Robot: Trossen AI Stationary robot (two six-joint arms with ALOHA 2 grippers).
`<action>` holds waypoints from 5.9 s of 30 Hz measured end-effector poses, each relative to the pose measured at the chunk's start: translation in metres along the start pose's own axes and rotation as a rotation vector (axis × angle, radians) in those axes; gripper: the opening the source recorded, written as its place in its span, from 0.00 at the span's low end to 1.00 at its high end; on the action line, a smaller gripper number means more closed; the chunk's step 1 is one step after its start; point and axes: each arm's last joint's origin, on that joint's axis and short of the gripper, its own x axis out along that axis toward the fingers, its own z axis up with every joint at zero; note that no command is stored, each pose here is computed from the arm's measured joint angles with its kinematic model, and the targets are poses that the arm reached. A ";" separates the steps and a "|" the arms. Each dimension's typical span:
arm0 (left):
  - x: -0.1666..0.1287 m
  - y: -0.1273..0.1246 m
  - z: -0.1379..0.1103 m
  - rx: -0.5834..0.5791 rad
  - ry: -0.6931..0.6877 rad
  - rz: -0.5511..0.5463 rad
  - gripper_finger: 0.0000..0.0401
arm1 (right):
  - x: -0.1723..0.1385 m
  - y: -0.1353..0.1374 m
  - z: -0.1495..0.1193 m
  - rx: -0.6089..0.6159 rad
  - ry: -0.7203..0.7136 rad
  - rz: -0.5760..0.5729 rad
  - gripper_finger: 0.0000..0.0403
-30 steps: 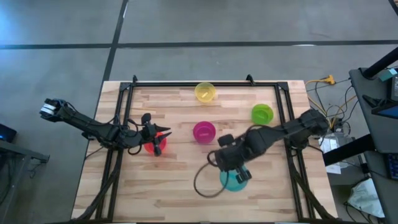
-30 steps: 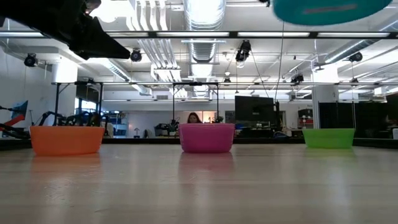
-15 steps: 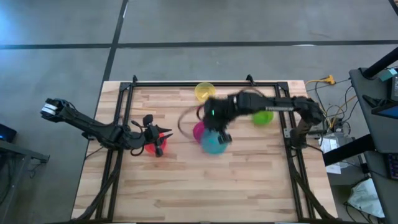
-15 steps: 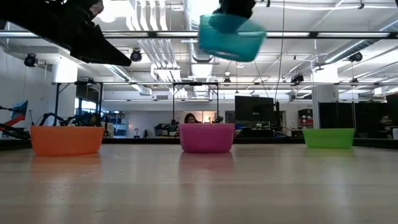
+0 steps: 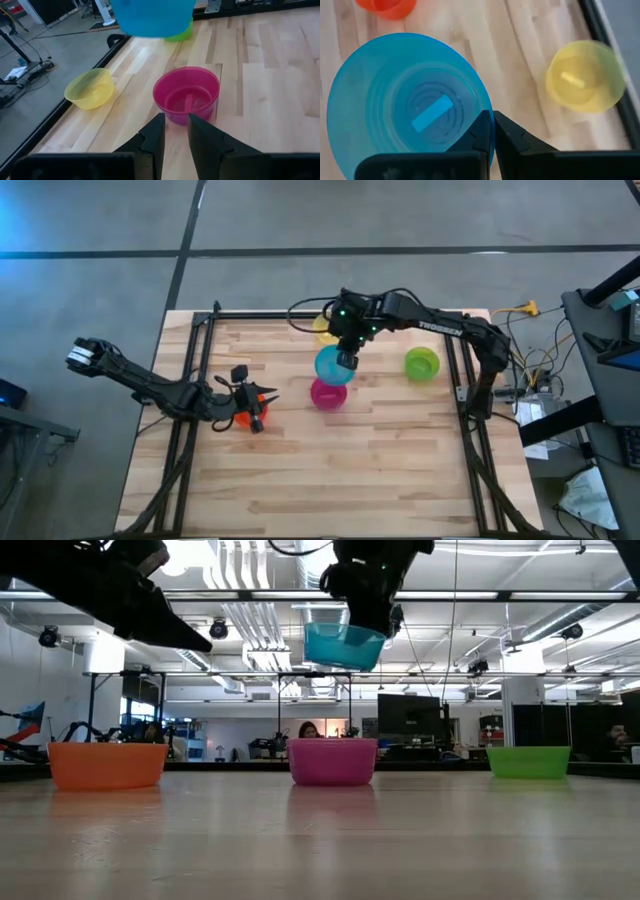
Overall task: Nest bowls inside each other
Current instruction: Stack the blue bowl on top of the pink bowl, then stack the orange bowl on top of the blue bowl
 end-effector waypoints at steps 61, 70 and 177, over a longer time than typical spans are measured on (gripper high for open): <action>0.000 0.000 0.001 0.010 -0.009 0.018 0.17 | 0.122 0.021 -0.032 0.316 0.212 -0.036 0.02; 0.000 0.000 0.001 0.010 -0.010 0.018 0.17 | 0.123 0.025 -0.035 0.303 0.222 -0.032 0.02; 0.001 0.051 0.066 0.272 0.840 -0.166 0.17 | -0.014 0.186 -0.188 -0.294 -0.769 0.045 0.16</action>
